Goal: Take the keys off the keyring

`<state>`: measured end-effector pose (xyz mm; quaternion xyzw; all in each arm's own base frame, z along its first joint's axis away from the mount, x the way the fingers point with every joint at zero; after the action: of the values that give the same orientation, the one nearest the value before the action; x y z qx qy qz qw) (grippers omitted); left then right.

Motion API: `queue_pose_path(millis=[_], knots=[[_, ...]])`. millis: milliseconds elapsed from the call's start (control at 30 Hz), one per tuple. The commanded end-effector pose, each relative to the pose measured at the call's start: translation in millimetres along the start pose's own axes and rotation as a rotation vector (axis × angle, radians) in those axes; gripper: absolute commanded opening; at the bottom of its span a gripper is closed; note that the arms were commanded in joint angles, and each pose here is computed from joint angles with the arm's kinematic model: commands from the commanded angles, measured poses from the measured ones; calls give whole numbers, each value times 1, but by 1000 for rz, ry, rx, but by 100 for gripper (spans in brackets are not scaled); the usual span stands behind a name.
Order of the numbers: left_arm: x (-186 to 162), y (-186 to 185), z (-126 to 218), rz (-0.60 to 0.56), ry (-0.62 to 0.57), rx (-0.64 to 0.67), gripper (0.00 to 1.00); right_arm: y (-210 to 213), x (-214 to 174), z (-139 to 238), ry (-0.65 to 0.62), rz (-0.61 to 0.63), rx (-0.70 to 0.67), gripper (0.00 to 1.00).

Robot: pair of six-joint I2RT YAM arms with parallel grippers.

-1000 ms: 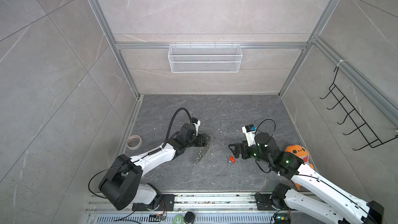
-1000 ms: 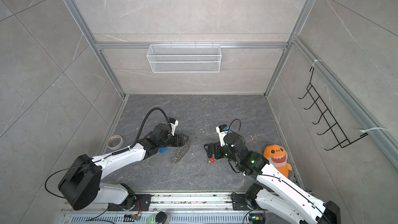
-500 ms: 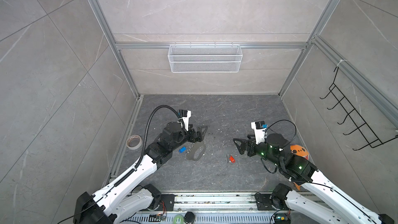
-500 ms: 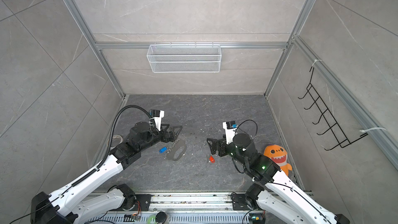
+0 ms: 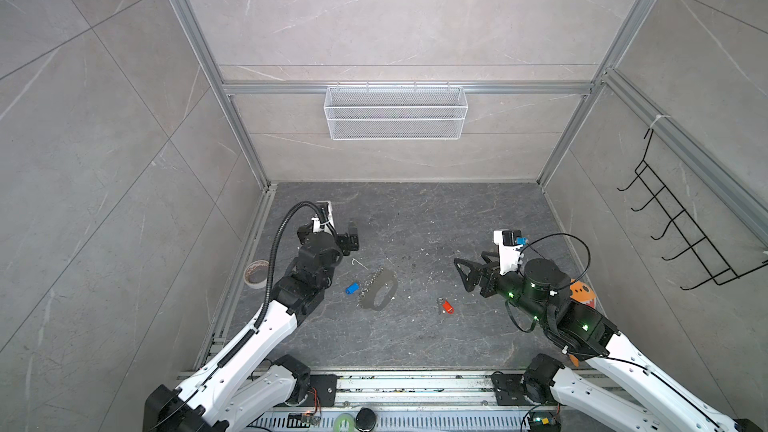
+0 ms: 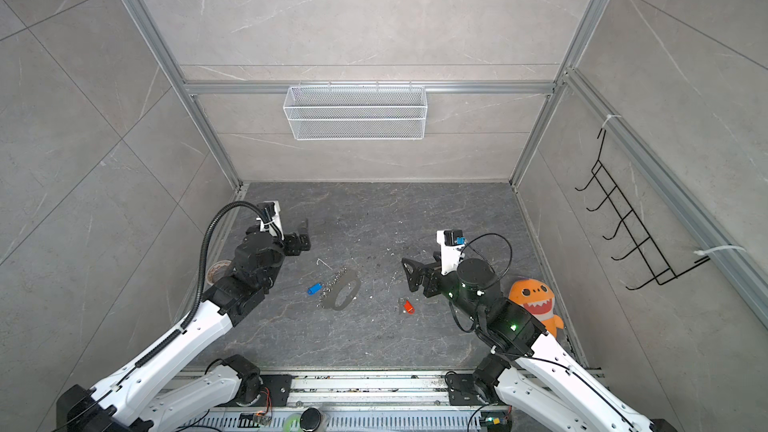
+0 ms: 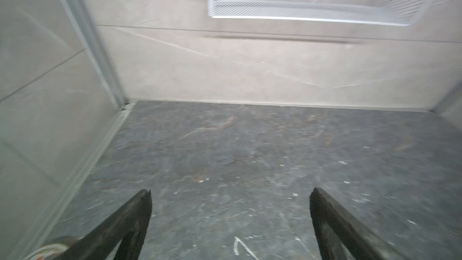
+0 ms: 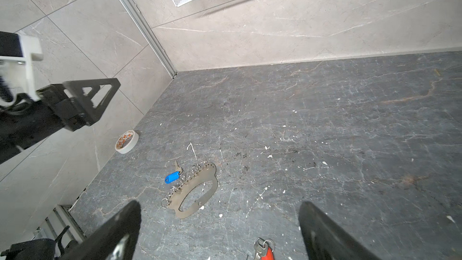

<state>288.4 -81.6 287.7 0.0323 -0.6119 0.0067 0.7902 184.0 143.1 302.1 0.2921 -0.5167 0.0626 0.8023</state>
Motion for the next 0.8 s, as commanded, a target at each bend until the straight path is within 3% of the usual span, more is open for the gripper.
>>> queue_pose_path(millis=[0,133,300,567,767], knots=[[-27,54,-29,-21,100,247,100,-3,0,1,-13,17,-17,100],[-73,88,-55,-10,197,318,100,-3,-1,2,-7,19,-15,100],[-116,95,-76,-58,250,286,100,-2,-2,5,-6,16,1,100],[-137,96,-93,-52,205,238,100,-7,-8,4,4,20,-20,100],[-156,91,-80,-43,99,198,100,-11,-12,1,-16,4,-26,100]])
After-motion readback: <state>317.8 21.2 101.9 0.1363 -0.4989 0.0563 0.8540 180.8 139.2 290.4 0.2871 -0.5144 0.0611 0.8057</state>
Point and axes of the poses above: each gripper's point midway between its finger pads, its own z axis back along the fingers, its own y axis along the line the jaws close on, x = y × z, the point moved 6 cm from there along z, back along the fingers, and after that the axes turned 3 degrees about -z, right-handed, at the moved point
